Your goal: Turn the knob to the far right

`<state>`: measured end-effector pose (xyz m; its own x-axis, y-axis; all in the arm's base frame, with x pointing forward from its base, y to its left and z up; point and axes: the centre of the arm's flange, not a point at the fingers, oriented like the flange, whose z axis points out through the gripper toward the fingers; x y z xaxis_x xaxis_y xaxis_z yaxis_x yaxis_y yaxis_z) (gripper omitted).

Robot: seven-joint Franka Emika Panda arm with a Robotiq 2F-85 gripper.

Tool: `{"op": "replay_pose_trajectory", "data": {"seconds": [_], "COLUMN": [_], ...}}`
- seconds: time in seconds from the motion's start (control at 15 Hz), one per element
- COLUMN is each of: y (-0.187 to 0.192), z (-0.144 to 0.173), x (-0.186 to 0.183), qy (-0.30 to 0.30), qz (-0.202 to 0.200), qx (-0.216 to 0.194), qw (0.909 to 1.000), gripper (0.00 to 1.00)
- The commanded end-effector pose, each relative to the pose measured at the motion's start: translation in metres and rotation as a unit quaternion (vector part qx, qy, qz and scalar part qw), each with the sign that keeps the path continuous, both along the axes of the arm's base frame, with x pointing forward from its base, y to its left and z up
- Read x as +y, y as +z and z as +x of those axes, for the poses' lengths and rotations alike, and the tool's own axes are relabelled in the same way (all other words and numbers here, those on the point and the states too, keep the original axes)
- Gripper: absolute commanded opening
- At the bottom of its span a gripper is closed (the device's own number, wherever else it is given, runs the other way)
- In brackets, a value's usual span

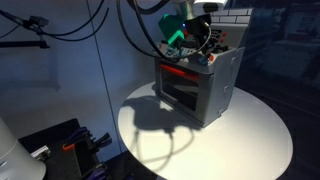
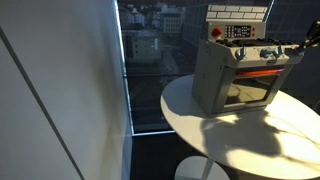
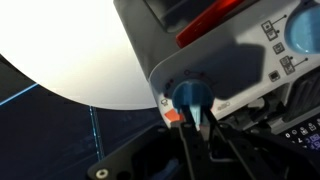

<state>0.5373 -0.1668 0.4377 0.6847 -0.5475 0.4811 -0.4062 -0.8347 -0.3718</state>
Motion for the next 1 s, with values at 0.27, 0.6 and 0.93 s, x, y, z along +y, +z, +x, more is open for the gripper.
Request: {"op": "replay_pose_trajectory", "data": {"seconds": [0.27,0.6,0.93], "y": [0.011,0.014,0.015], "z": [-0.005,-0.009,-0.013], "x": [-0.013,-0.019,-0.023], "qy": [-0.051,-0.111,-0.178], "qz": [0.027,0.066,0.116], "qx": [-0.005,-0.003,0.0], "qw": [0.9983,0.9916,0.9772], "gripper": [0.06,0.06,0.05]}}
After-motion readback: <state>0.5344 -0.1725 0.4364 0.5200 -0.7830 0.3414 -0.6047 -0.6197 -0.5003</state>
